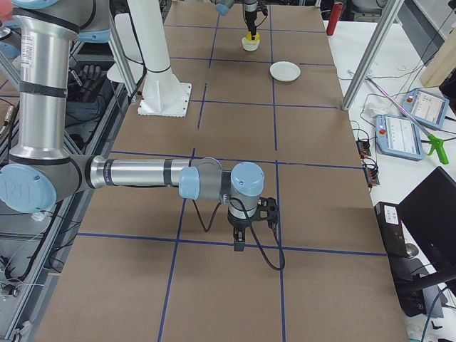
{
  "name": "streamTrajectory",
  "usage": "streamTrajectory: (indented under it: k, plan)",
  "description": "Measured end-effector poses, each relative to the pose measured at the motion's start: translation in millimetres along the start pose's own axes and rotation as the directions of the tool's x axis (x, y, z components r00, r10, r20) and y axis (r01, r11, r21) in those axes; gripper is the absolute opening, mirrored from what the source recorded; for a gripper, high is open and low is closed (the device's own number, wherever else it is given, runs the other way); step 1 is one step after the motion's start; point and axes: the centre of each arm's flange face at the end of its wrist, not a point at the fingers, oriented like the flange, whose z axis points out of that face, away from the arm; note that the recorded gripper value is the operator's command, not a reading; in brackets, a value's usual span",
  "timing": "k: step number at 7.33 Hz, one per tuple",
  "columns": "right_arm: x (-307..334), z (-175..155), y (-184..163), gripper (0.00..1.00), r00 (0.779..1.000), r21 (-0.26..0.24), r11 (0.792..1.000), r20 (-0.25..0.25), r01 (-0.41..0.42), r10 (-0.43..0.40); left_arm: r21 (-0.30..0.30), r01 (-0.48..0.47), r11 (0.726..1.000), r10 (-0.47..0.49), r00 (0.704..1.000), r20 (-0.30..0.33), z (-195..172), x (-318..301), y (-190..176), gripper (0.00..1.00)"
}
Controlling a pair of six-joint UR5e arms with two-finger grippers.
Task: Move lemon from plate to bowl
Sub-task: 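Lower the lemon into the bowl and open the left gripper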
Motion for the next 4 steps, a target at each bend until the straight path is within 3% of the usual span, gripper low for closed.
streamTrajectory:
  k: [1,2,3,4]
  plan:
    - [0.0,0.0,0.0,1.00,1.000,0.000,1.000,0.000,0.000,0.000,-0.005,-0.001,1.000,0.001,1.000,0.004,8.0,-3.8,-0.9,0.56]
    - [0.0,0.0,0.0,1.00,1.000,0.000,1.000,0.000,0.000,0.000,-0.009,-0.004,1.000,0.004,1.000,0.004,11.1,-4.4,-1.0,0.82]
    - [0.0,0.0,0.0,1.00,1.000,0.000,1.000,0.000,0.000,0.000,-0.012,-0.007,1.000,0.007,1.000,0.002,12.4,-3.7,-0.5,0.97]
    - [0.0,0.0,0.0,1.00,1.000,0.000,1.000,0.000,0.000,0.000,-0.015,-0.010,1.000,0.010,1.000,0.000,12.7,-2.4,0.1,0.99]
